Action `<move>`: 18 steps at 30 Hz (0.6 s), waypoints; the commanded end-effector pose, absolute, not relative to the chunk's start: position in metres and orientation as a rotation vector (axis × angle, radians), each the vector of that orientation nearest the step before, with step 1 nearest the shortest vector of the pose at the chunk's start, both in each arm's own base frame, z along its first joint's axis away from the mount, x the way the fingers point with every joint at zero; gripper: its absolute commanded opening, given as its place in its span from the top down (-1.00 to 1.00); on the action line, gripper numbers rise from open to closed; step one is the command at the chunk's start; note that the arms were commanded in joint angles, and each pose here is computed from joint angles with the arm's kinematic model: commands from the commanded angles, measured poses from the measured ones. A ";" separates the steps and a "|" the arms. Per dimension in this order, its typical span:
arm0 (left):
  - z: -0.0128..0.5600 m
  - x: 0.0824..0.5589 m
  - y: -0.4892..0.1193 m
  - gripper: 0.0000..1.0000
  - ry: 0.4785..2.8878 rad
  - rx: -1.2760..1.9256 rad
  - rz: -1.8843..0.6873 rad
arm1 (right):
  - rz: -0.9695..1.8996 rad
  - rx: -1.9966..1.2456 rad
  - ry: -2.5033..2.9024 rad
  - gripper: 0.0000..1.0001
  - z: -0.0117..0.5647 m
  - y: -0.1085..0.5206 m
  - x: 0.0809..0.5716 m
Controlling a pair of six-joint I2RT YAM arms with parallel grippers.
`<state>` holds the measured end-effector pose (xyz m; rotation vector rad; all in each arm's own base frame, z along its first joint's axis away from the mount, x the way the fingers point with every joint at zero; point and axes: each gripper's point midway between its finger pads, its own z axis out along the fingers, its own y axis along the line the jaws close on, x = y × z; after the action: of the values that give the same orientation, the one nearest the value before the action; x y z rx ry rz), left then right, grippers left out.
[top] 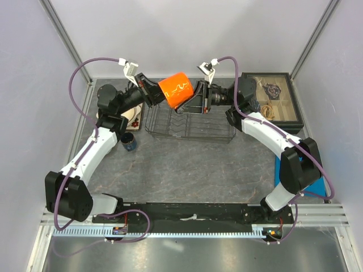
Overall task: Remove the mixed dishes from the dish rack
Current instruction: Place the cup at the center of the board.
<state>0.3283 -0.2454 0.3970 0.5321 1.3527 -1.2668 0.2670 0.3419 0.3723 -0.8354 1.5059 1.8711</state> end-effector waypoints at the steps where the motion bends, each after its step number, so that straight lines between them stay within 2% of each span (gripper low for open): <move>1: 0.406 0.315 -0.244 0.97 1.327 0.554 -1.268 | 1.842 -0.952 1.406 0.23 0.378 0.340 0.253; 4: 0.407 0.316 -0.239 0.97 1.326 0.549 -1.230 | 1.832 -0.958 1.418 -0.01 0.375 0.340 0.254; 10: 0.412 0.326 -0.224 0.97 1.346 0.509 -1.180 | 1.791 -0.973 1.447 -0.33 0.366 0.339 0.255; 16: 0.430 0.331 -0.198 0.97 1.345 0.476 -1.132 | 1.710 -0.978 1.508 -0.57 0.354 0.338 0.258; 18: 0.432 0.332 -0.188 0.97 1.357 0.470 -1.119 | 1.686 -0.982 1.511 -0.59 0.353 0.337 0.258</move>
<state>0.3493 -0.2043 0.3727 0.4005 1.5098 -1.1863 0.2656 0.3417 0.3409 -0.9123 1.5791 1.7853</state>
